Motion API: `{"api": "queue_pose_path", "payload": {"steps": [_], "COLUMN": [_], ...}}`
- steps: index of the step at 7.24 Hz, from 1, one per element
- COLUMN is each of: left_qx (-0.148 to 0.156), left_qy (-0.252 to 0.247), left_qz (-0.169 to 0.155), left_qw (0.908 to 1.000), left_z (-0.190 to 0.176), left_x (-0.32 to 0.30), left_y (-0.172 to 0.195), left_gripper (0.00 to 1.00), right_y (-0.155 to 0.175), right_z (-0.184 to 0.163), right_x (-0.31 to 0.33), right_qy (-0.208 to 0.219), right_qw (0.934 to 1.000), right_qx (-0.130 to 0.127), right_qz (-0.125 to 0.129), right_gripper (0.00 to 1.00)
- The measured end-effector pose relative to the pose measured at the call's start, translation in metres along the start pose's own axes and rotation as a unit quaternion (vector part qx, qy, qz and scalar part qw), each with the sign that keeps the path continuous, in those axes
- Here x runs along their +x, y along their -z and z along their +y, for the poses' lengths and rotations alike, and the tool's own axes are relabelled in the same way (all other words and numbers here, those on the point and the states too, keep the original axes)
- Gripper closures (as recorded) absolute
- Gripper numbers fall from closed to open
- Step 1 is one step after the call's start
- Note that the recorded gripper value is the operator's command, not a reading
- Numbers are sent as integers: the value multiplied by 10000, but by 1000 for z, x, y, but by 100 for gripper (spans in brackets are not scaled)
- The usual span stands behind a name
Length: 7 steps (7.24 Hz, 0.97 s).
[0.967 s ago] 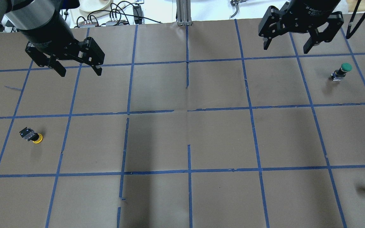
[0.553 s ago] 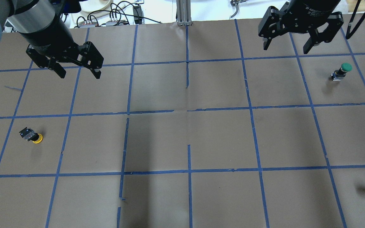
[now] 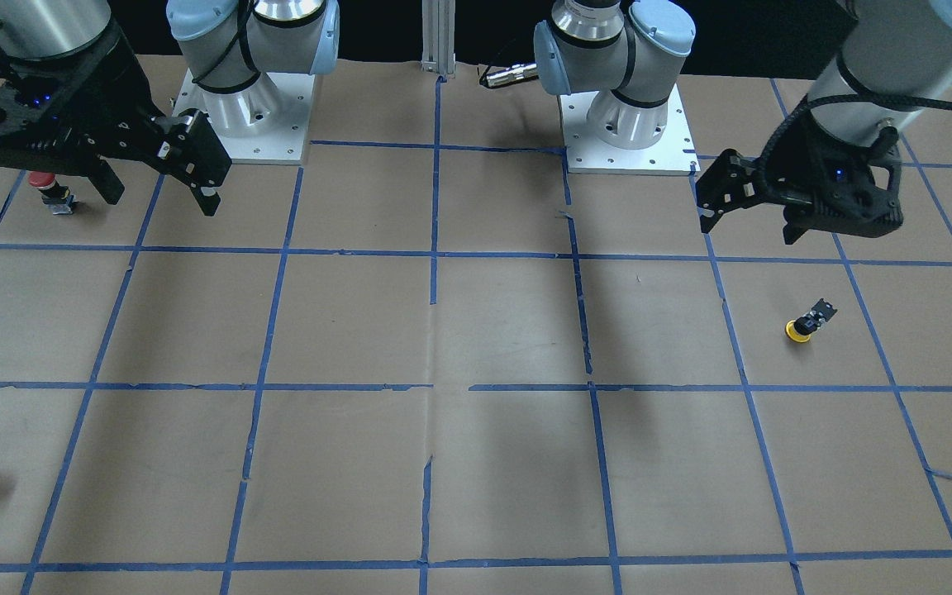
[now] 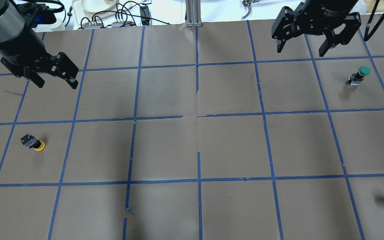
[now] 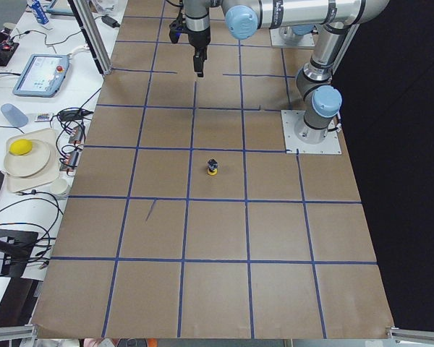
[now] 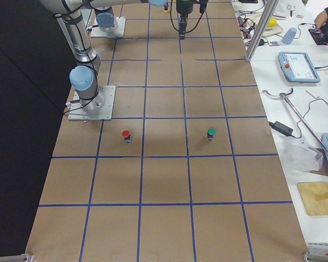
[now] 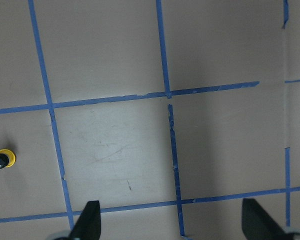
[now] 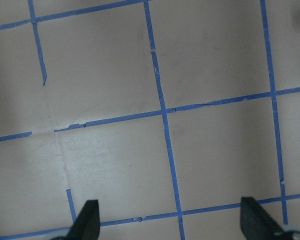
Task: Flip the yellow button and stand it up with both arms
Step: 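Move the left gripper down toward the yellow button lying on its side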
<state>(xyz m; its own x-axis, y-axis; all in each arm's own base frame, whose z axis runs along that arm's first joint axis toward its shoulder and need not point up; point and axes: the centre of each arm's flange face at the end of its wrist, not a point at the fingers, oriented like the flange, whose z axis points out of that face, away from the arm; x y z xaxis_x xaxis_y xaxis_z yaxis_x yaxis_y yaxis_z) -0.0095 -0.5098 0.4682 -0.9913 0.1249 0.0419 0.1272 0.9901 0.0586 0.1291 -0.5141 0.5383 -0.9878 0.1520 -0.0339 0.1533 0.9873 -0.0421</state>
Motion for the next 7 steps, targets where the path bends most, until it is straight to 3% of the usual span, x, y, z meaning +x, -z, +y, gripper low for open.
{"api": "queue_pose_path", "payload": {"steps": [4, 7], "left_qx": [233, 360], "left_qy": [-1184, -2175], "left_qz": [-115, -295], "left_qw": [9926, 9750], "left_z": [33, 61], "left_x": [-130, -183], "left_y": [-91, -153], "left_gripper": [0, 0], "right_y": [0, 0], "right_z": [0, 0], "right_x": [0, 0], "right_qy": [1, 1], "right_qw": [10000, 10000], "right_qx": [1, 1], "right_qz": [0, 0], "right_gripper": [0, 0]}}
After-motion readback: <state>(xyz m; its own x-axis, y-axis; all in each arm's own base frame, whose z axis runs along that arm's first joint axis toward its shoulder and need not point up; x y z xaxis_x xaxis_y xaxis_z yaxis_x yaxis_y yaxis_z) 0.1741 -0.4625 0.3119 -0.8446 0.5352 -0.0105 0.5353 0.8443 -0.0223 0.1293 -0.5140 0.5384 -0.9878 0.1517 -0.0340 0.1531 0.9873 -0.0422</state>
